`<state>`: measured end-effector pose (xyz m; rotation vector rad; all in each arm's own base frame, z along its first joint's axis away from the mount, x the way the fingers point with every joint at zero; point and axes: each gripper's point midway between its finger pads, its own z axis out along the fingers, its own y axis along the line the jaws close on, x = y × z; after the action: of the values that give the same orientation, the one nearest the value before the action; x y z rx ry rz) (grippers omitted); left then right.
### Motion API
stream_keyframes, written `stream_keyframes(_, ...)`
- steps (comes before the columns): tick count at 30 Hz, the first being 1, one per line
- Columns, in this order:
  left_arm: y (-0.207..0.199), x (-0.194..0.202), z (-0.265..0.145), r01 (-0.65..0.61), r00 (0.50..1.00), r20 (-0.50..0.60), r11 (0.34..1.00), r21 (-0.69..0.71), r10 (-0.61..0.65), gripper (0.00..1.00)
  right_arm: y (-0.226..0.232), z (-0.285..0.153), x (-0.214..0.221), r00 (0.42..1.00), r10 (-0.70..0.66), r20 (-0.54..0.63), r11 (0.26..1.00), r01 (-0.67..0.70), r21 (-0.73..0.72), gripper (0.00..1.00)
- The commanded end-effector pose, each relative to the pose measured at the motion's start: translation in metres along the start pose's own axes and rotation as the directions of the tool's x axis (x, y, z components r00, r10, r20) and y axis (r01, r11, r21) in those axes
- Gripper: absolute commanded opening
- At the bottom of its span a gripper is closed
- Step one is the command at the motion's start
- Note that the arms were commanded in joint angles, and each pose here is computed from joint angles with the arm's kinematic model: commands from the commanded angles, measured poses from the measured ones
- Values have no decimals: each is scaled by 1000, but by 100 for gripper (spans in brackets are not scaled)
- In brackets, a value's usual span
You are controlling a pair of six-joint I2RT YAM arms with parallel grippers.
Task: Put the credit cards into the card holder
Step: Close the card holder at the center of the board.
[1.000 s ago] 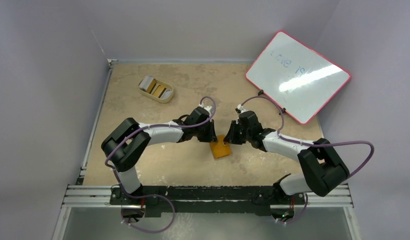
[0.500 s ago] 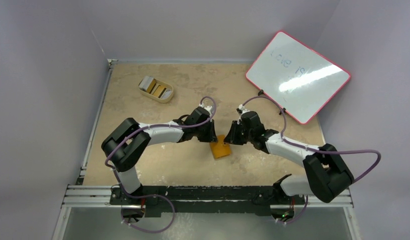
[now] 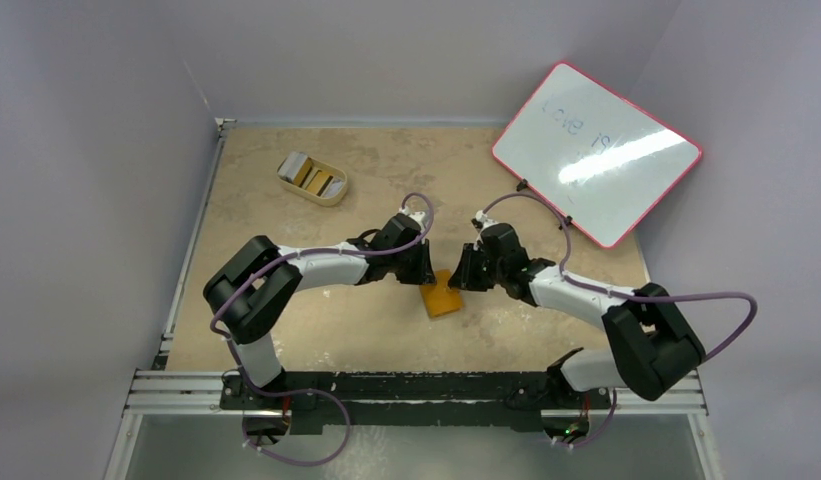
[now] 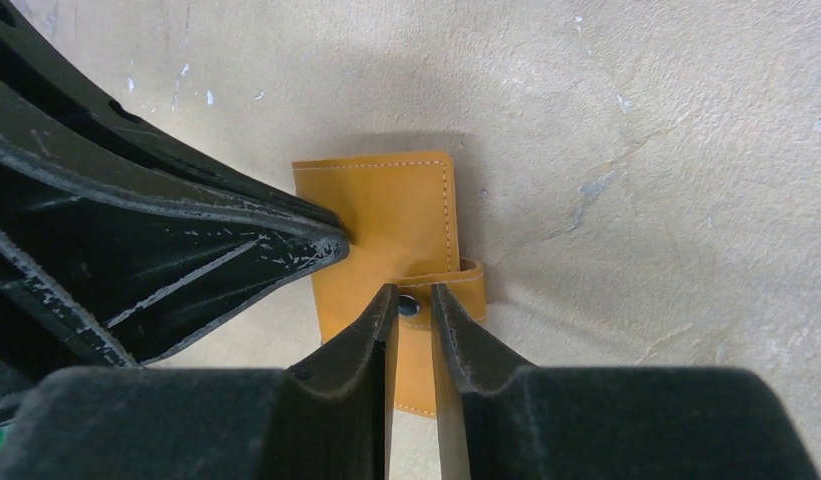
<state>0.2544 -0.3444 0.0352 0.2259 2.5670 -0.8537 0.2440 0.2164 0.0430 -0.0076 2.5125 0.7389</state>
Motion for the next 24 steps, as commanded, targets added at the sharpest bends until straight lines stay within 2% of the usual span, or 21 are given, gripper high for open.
stream_keyframes(1, 4, -8, 4, -27, 999, 27, 999, -40, 28, 8, 7, 6, -2, 1000, -28, 2, 999, 28, -44, 20)
stream_keyframes(24, 5, -10, 5, -26, 999, 31, 998, -55, 28, 8, 11, 12, 20, 998, -29, -59, 997, 25, -67, 16)
